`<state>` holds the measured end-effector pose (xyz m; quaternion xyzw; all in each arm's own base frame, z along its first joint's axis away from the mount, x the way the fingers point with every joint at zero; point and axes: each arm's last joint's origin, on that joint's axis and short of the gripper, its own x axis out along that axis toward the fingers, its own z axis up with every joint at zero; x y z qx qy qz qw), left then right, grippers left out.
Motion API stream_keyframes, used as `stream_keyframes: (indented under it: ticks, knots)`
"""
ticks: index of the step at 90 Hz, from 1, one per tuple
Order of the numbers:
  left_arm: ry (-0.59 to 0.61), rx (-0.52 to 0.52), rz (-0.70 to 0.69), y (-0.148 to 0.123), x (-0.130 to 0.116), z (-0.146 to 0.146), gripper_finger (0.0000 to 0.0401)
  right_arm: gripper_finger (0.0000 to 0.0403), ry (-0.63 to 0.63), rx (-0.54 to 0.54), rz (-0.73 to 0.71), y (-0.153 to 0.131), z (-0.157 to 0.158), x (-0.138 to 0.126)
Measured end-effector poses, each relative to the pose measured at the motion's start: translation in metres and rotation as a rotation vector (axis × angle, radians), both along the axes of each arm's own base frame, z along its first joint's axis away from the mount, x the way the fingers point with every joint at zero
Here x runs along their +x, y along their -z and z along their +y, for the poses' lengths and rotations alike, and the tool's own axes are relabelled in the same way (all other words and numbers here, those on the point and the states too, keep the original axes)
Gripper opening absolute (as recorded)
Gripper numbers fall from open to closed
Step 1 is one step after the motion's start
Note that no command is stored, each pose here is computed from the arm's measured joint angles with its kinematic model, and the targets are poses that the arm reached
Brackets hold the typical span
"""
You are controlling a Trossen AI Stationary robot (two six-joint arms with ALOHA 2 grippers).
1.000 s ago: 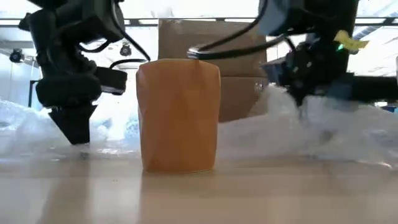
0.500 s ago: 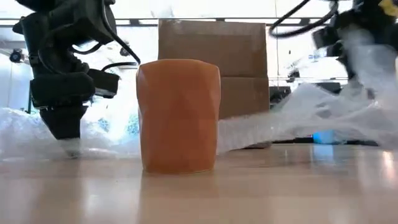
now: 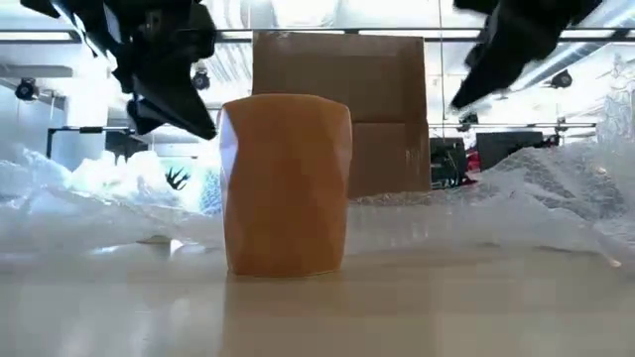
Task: Wrap mug
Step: Wrap the orange mug with bubble wrap
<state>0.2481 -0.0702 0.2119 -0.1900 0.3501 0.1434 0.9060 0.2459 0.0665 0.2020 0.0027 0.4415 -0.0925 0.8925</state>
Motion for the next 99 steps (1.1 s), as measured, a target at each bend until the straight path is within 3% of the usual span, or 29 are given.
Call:
stream_keyframes:
  ticks: [10,21,40,54,83,92,99]
  knots:
    - [-0.051,0.066,0.081,0.021,0.01,0.008,0.0,0.0199,0.024,-0.043,0.143,0.036,-0.003,0.011]
    - [-0.109,0.067,0.201,0.046,0.017,0.015,0.0,0.0199,0.017,-0.062,0.296,0.066,-0.003,0.016]
    - [-0.231,-0.029,0.457,0.08,0.003,0.002,0.0,0.0199,-0.01,-0.033,0.458,0.082,-0.002,0.01]
    - [-0.215,-0.045,0.46,0.079,-0.001,-0.017,0.0,0.0199,-0.056,-0.037,0.429,0.064,-0.004,0.012]
    - [-0.052,-0.03,0.282,0.02,0.001,-0.019,0.0,0.0199,-0.177,0.081,0.026,-0.032,0.01,0.051]
    - [-0.016,-0.042,0.211,0.0,-0.005,-0.019,0.0,0.0199,-0.192,0.097,-0.052,-0.041,0.018,0.071]
    - [-0.005,-0.054,0.184,-0.009,-0.011,-0.018,0.0,0.0199,-0.197,0.092,-0.024,-0.036,0.026,0.09]
